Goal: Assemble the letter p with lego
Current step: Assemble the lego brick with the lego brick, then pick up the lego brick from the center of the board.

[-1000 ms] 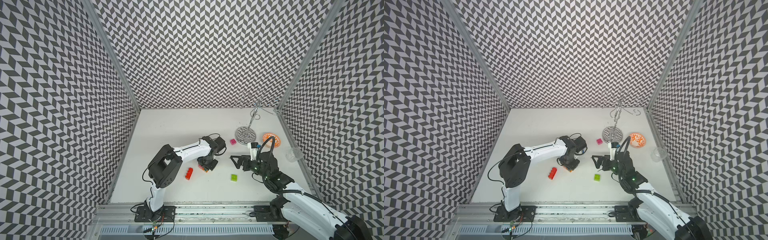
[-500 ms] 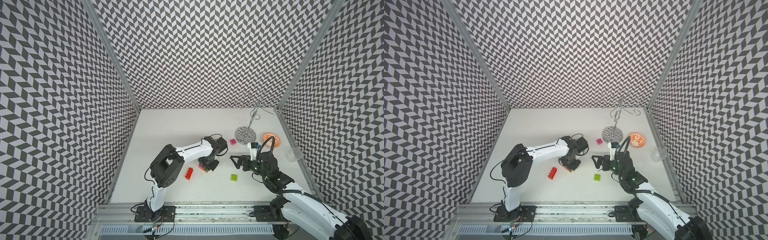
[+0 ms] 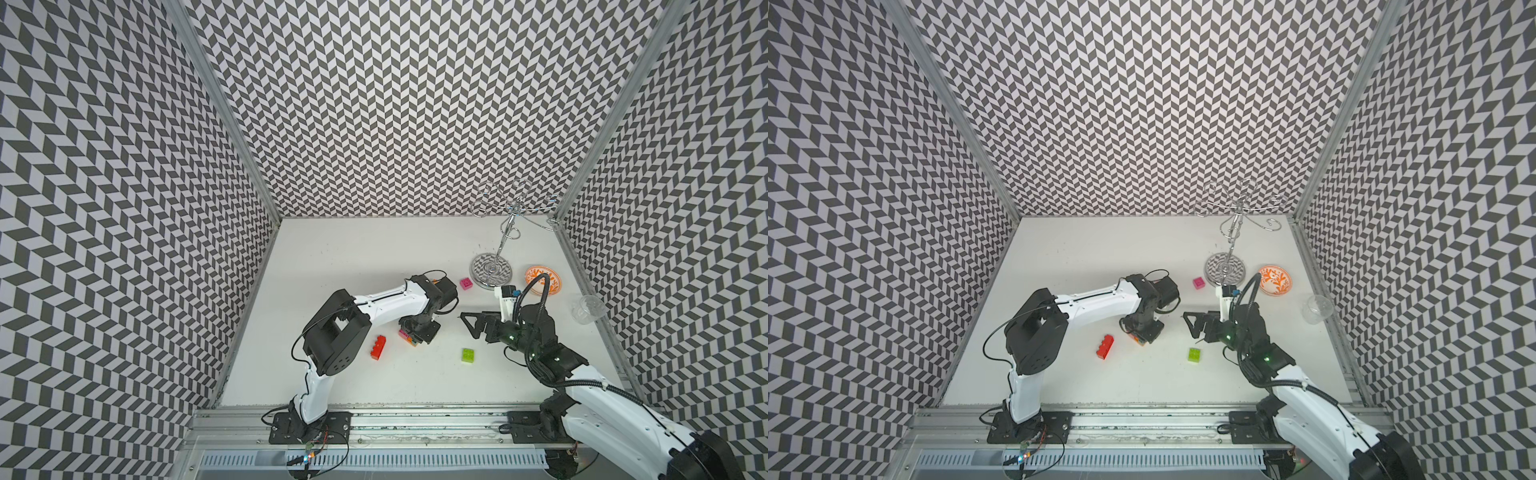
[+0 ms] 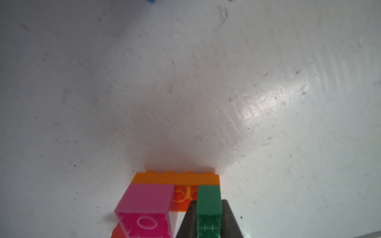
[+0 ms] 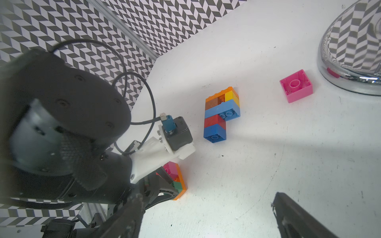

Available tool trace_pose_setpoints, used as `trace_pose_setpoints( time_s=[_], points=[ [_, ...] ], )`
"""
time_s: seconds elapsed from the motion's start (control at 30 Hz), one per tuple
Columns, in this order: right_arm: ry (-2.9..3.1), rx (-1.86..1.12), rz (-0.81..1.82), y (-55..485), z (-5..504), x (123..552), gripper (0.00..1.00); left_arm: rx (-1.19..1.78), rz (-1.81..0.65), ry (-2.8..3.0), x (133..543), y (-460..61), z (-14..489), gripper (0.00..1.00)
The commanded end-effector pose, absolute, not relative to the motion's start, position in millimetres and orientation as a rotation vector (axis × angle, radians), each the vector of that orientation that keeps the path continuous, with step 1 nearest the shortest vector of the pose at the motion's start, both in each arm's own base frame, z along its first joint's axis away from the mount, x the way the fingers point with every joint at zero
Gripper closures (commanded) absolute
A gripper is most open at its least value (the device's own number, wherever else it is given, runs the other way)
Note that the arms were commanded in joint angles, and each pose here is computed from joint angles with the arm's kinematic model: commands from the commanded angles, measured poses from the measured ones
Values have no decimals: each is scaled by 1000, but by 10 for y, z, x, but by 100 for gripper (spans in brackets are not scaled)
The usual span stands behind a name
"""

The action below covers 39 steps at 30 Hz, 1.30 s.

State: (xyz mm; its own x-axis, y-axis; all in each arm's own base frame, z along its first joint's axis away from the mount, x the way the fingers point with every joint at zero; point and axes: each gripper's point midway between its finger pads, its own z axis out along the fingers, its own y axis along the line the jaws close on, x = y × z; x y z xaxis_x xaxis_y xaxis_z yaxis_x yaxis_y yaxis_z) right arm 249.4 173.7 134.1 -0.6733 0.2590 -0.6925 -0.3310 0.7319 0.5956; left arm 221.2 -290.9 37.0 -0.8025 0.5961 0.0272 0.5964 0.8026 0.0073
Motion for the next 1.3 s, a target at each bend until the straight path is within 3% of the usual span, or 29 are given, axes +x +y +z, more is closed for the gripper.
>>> trace_pose_setpoints(
  time_s=[0.0,0.3,0.87,1.1,1.27],
  points=[
    [2071,-76,927,1744,1412,2519,1,-952,-18,-2903,2065,-2882,67,94],
    [2080,-88,908,1737,1402,2520,1,-953,-9,-2938,2123,-2891,147,91],
    [2113,-126,866,1725,1370,2514,1,-988,173,-3076,2269,-3058,795,45],
    [2091,-235,988,1889,1394,2373,1,-866,259,-3216,2266,-2859,1061,32],
    [2073,-359,1118,2061,1416,2214,1,-581,255,-3370,2313,-2406,1038,31]
  ],
)
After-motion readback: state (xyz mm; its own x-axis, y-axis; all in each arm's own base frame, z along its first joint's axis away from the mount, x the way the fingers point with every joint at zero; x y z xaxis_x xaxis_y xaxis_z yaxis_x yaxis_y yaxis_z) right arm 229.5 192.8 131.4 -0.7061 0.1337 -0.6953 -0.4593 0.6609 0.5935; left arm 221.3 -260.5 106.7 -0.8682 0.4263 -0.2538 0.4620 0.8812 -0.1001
